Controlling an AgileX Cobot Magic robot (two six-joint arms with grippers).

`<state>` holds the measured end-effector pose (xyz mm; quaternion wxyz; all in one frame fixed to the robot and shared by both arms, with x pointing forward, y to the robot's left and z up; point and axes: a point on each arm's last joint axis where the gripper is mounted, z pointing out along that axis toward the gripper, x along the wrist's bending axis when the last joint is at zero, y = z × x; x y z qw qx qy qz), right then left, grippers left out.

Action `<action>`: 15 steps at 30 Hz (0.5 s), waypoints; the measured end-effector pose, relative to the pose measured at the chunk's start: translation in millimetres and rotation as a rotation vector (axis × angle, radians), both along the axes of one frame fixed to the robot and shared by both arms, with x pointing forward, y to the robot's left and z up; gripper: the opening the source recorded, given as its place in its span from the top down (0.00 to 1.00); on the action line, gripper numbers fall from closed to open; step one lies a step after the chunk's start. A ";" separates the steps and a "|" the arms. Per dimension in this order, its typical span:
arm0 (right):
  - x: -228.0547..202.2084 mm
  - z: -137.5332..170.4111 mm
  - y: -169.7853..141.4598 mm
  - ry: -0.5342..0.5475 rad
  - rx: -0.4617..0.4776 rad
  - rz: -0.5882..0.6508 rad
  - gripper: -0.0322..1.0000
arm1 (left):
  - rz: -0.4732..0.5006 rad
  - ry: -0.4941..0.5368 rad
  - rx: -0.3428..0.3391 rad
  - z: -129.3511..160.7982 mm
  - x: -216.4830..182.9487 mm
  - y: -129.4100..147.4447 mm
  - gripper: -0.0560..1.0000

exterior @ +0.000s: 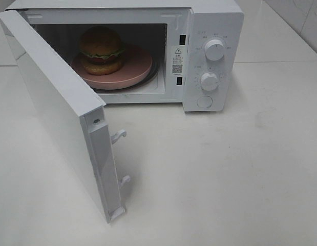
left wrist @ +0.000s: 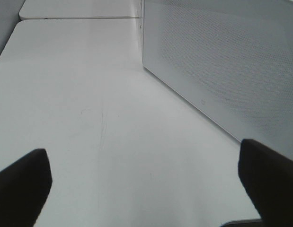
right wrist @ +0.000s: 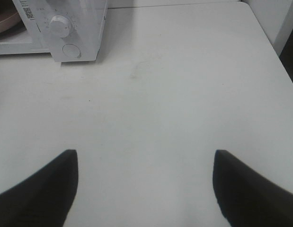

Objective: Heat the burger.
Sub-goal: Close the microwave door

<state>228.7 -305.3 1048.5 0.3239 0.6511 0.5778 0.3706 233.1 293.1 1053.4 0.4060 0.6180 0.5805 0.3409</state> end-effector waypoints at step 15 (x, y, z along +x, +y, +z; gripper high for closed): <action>0.0 0.0 0.0 0.000 0.000 0.000 0.24 | 0.000 0.000 0.000 0.0 0.0 0.0 0.01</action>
